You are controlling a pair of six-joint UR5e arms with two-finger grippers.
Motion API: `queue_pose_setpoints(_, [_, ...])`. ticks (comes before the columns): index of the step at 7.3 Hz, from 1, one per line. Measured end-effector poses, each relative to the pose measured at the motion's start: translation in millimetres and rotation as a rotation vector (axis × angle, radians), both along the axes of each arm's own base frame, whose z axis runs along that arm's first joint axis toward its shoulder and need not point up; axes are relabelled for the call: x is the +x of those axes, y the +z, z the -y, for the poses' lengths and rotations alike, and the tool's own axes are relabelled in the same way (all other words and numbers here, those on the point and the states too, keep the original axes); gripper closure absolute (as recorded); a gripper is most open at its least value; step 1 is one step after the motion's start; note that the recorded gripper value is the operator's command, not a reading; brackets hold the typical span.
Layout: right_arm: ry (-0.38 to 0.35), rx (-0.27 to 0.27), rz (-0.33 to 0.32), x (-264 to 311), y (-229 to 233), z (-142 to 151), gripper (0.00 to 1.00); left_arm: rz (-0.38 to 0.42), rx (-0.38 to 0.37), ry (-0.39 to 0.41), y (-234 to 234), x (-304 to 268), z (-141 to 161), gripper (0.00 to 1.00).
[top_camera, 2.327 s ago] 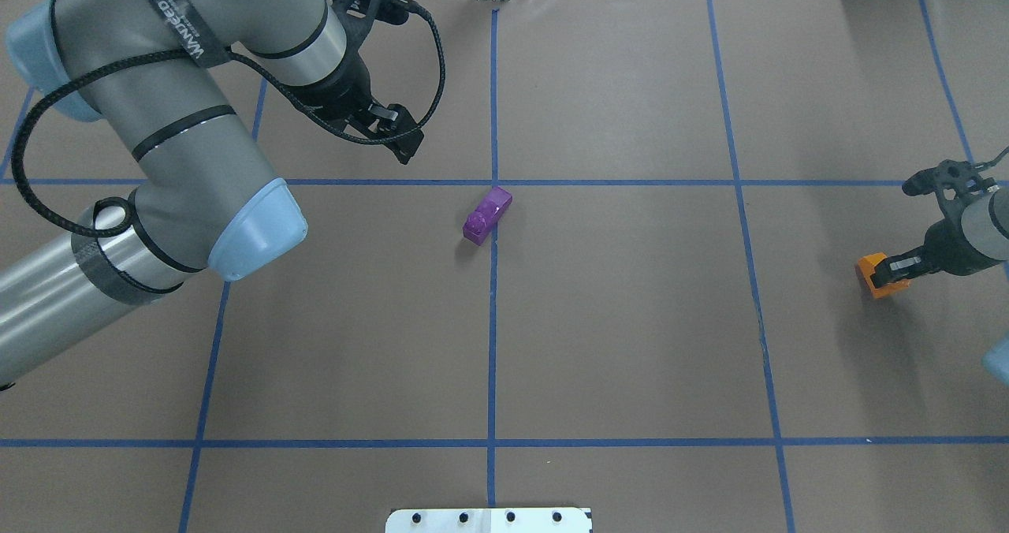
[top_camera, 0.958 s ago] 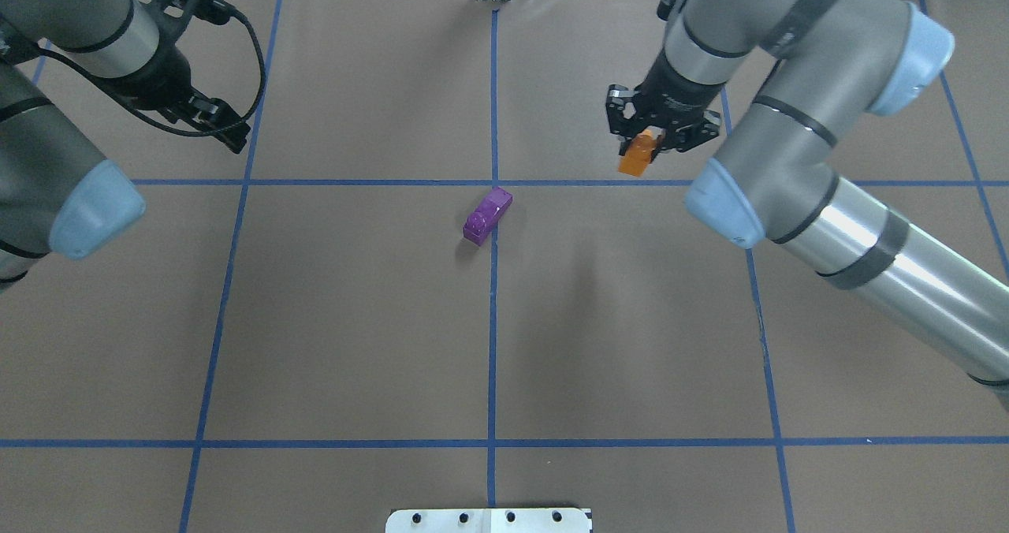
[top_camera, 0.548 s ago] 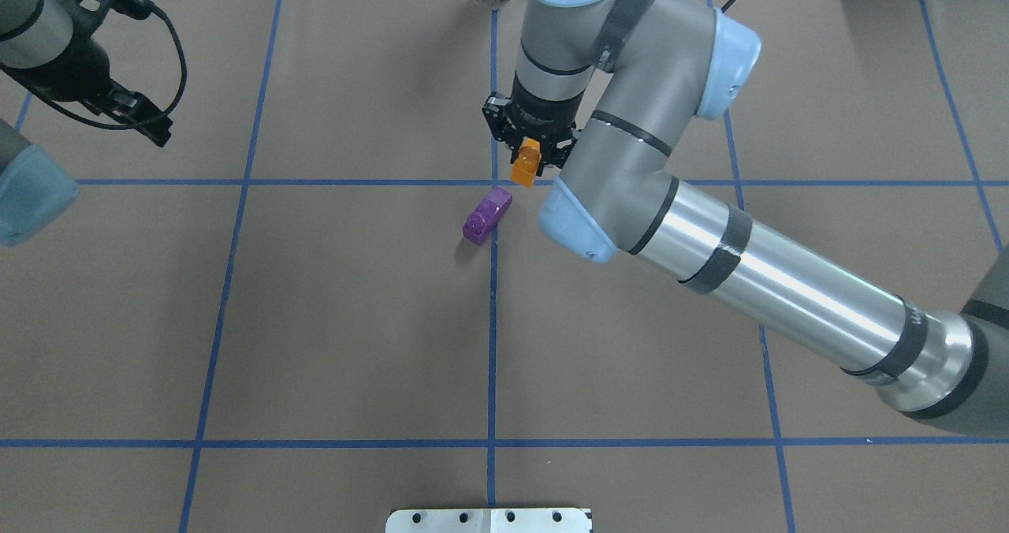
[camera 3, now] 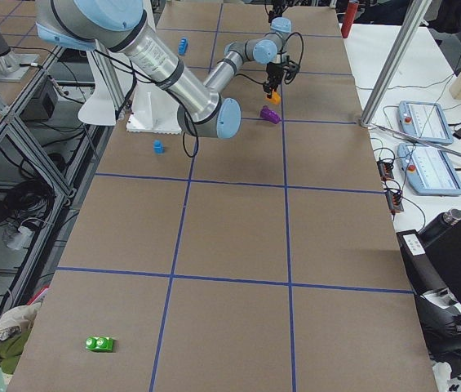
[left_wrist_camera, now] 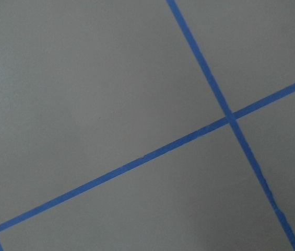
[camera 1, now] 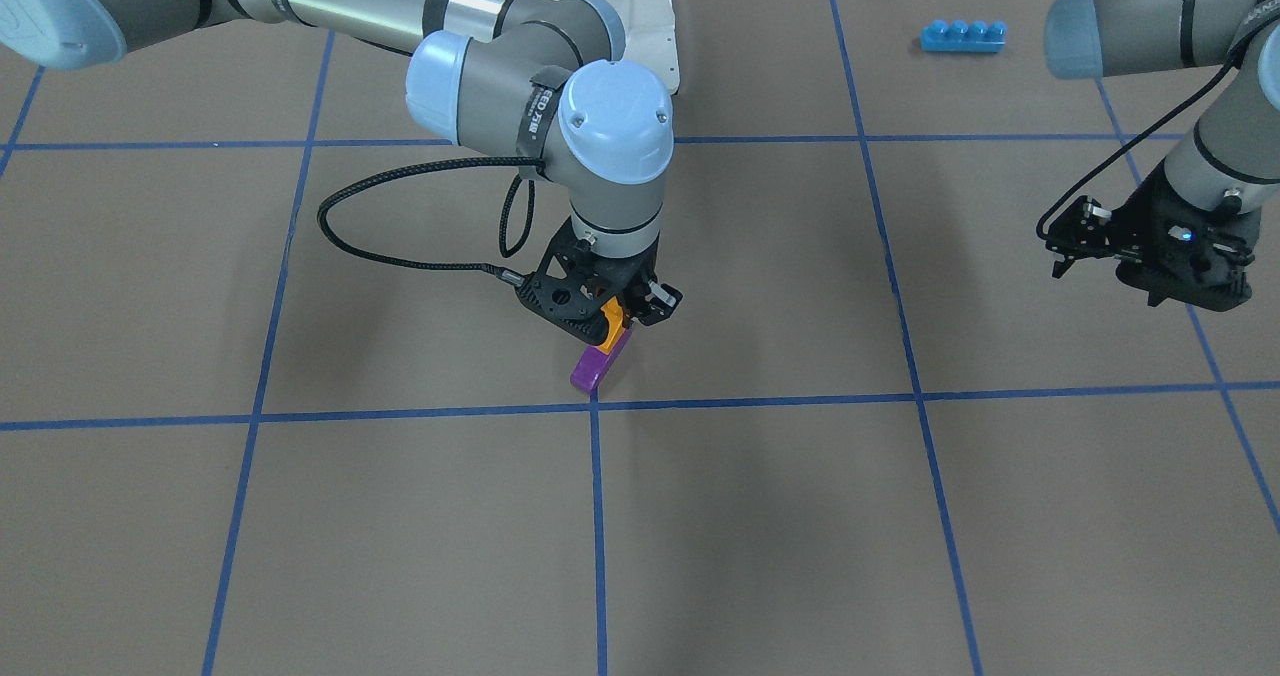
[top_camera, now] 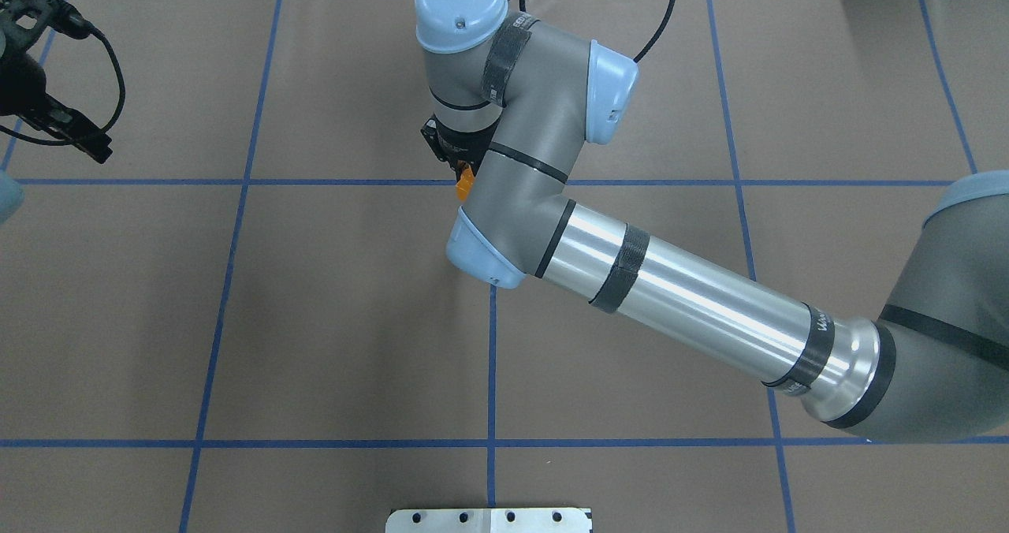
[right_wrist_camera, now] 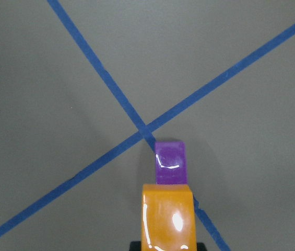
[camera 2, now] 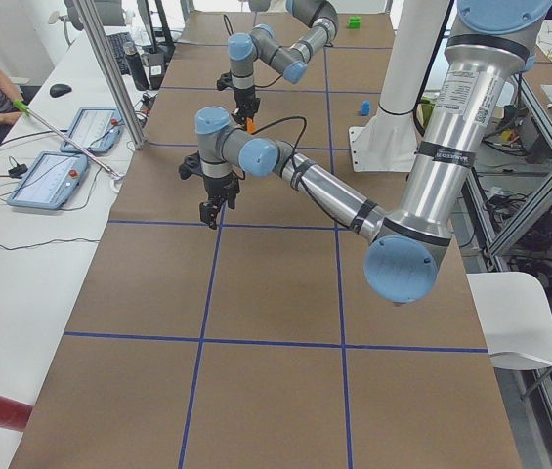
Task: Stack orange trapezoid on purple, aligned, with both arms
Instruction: 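Carry the orange block over the purple block with the right gripper, then lower the orange block onto the purple block, aligning their ends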
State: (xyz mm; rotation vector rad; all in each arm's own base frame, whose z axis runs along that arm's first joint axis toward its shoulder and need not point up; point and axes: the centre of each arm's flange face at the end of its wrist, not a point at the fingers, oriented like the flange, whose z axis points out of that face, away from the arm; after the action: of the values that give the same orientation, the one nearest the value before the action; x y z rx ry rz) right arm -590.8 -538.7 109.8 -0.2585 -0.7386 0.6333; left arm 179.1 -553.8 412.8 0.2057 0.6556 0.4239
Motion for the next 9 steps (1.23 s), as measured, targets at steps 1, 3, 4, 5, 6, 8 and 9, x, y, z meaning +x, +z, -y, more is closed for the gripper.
queue_pose_setpoints(1, [0.025,-0.040,-0.012,-9,6,-6,1.00,0.002,-0.002,0.003,2,1,0,0.00])
queue_pose_setpoints(3, [0.049,-0.079,-0.031,-21,16,-11,1.00,0.004,-0.006,0.006,5,2,0,0.00])
queue_pose_setpoints(4, [0.052,-0.079,-0.028,-22,16,-11,1.00,0.005,-0.007,0.007,5,3,0,0.00])
queue_pose_setpoints(5, [0.051,-0.076,-0.023,-22,15,-11,1.00,0.005,-0.008,0.008,6,4,0,0.00])
queue_pose_setpoints(6, [0.048,-0.072,-0.019,-22,15,-12,1.00,0.006,-0.009,0.009,7,4,1,0.00])
queue_pose_setpoints(8, [0.039,-0.062,-0.020,-23,16,-12,1.00,0.008,-0.014,0.009,9,5,1,0.00])
queue_pose_setpoints(9, [0.036,-0.060,-0.023,-23,19,-11,1.00,0.008,-0.015,0.008,10,5,1,0.00])
